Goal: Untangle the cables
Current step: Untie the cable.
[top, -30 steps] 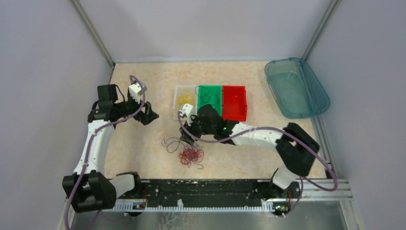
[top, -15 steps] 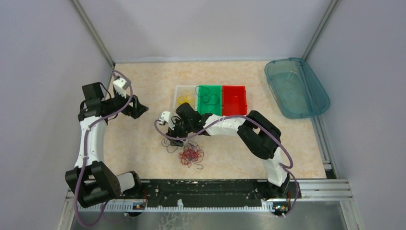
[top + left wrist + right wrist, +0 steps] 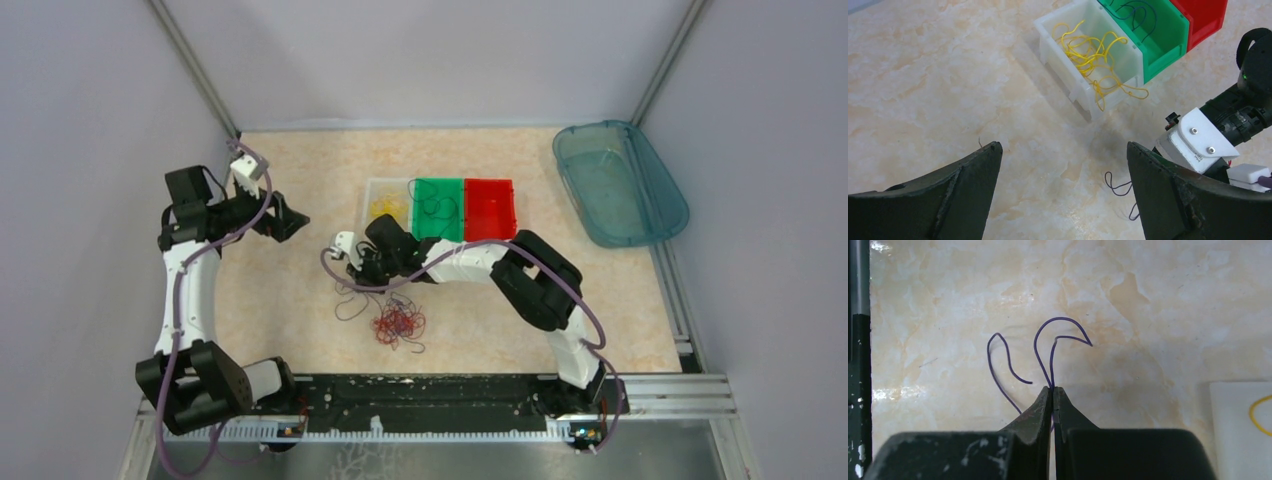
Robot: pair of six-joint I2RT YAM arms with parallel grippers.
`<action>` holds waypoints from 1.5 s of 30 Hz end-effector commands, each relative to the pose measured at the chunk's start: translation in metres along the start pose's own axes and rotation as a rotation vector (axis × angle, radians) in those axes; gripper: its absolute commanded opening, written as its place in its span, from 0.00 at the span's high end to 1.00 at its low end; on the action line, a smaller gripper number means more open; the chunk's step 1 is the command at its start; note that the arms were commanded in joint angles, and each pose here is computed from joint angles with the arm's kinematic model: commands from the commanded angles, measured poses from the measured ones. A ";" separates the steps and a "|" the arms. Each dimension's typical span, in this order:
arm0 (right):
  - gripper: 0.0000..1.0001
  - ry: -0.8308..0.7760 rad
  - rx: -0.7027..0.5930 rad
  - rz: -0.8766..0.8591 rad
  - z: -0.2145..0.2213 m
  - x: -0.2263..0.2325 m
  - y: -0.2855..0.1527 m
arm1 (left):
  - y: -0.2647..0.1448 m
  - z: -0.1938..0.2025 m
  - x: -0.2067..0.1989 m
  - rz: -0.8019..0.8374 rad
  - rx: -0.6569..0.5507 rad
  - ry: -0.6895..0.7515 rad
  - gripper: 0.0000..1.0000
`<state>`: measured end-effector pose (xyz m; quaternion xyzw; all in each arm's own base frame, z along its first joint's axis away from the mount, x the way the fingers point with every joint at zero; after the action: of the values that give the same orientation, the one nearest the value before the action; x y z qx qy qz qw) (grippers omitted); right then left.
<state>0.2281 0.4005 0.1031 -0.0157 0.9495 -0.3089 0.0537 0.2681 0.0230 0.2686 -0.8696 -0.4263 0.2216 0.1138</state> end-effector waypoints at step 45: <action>1.00 0.178 -1.028 0.211 -0.190 0.021 -0.179 | 0.005 0.028 -0.123 0.565 -0.072 0.085 0.41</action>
<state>0.2023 0.3717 0.3193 0.1161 0.9839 0.1336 -0.0244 0.1995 -0.0700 0.2607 -0.9551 -0.2165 0.1903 0.0679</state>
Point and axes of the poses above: each gripper's point midway between its finger pads, its own y axis out along the fingers, its own x axis along the line the jaws close on, z = x × y, the point moved 9 cm from there along -y, back along the fingers, and after that the axes turned 12 degrees about -y, right-handed, at the moved point
